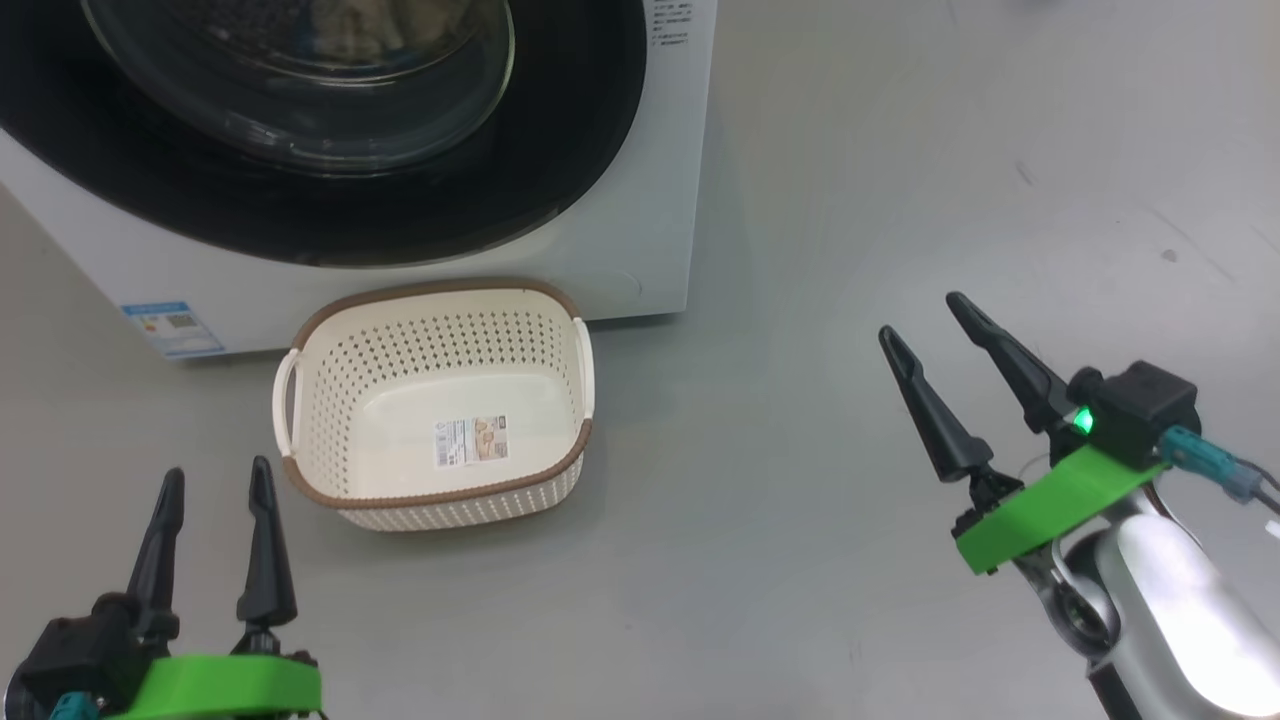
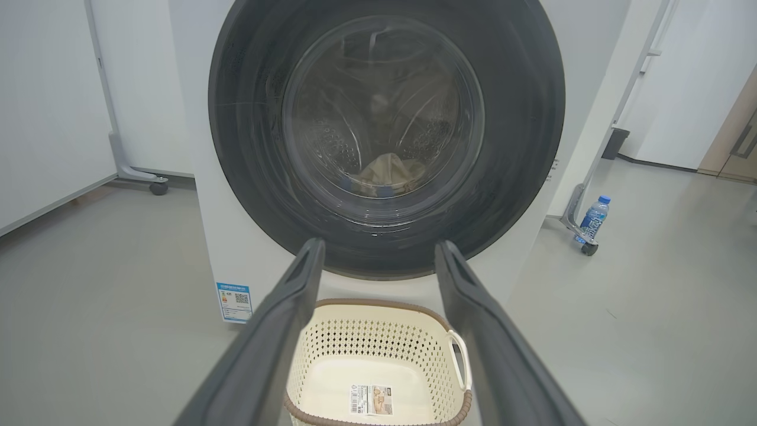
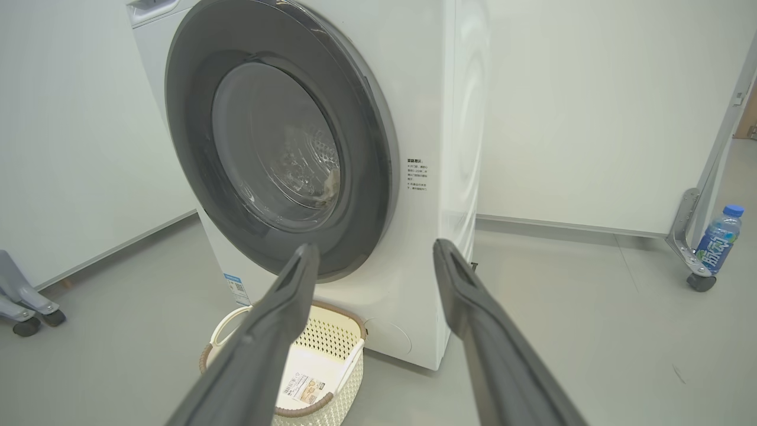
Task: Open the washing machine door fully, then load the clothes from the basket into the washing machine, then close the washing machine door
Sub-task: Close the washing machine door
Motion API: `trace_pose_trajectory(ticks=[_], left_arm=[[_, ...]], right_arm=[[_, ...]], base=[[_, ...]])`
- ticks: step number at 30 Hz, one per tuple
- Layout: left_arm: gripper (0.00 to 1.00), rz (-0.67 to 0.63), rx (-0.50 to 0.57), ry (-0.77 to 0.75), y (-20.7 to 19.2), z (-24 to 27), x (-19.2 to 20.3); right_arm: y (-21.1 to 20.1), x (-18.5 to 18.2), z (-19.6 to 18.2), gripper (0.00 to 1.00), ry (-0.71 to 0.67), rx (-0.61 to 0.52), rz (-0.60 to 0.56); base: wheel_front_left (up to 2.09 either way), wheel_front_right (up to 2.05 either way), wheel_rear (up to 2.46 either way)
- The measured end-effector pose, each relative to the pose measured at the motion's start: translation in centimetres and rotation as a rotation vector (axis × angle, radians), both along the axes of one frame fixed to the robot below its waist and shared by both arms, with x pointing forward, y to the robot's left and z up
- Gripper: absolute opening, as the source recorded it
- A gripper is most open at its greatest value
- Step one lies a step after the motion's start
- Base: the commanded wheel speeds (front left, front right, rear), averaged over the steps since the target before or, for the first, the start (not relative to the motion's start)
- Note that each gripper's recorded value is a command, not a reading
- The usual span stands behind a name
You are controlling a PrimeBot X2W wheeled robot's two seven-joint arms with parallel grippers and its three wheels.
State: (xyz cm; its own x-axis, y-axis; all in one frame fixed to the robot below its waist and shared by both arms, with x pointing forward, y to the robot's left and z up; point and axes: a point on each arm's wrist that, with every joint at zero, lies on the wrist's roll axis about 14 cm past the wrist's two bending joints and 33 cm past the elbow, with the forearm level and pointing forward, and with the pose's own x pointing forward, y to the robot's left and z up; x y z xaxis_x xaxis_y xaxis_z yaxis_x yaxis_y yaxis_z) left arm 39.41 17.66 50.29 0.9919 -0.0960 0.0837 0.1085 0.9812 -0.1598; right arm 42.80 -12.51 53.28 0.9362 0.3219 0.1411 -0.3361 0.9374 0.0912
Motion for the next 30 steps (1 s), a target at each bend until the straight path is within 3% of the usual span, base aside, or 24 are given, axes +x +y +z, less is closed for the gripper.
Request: trace_pose_trajectory(ticks=[12,30], left_arm=[[1.0,0.018,0.005,-0.004,0.2,0.3,-1.6],[1.0,0.089,0.032,0.017,1.7,-0.1,-3.6]], right_arm=[[-3.1,-4.2,0.2,1.0,-0.008,0.046,-0.119],[-4.7,-6.2,-1.9,1.0,0.045,0.049,-0.208]], base=[[0.0,0.0,0.0],[0.0,0.0,0.0]])
